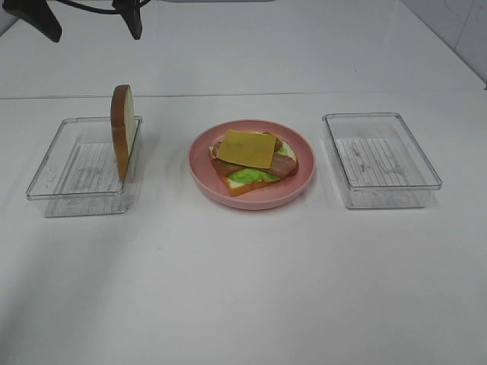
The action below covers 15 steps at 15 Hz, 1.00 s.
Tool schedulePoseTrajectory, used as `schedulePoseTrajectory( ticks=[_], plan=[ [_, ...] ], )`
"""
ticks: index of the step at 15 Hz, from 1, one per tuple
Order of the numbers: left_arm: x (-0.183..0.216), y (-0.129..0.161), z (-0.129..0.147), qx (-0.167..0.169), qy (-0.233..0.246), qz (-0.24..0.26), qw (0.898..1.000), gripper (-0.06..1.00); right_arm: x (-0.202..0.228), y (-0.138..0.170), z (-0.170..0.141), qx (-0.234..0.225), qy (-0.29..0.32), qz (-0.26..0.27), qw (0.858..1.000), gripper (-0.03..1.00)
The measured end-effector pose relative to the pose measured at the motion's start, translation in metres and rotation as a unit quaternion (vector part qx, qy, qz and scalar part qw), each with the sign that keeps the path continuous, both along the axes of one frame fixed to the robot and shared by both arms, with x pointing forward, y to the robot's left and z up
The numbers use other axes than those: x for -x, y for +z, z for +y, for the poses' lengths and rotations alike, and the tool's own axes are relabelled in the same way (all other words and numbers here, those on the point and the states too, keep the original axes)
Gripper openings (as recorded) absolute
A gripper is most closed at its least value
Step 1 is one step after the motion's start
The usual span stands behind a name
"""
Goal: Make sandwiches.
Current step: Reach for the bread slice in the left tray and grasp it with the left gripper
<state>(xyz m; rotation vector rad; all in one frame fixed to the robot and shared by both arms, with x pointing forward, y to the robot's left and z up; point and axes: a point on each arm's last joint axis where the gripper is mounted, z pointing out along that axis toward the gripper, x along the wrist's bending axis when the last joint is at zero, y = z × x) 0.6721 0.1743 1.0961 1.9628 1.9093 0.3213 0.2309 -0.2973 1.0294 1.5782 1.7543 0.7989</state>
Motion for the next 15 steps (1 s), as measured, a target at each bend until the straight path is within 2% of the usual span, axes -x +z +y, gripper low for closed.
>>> schedulePoseTrajectory(
  ticks=[2,12,15],
  plan=[
    [-0.004,-0.011,0.002,0.013,0.005,0.019,1.000,0.99,0.000,0.000,0.000,0.000,0.000,0.000,1.000,0.98],
    [-0.025,-0.078,-0.003,-0.012,0.000,0.086,0.996,0.99,0.000,0.000,0.000,0.000,0.000,0.000,1.000,0.98],
    [-0.032,-0.106,-0.003,-0.020,0.002,0.113,0.993,0.99,0.000,0.000,0.000,0.000,0.000,0.000,1.000,0.98]
  ],
)
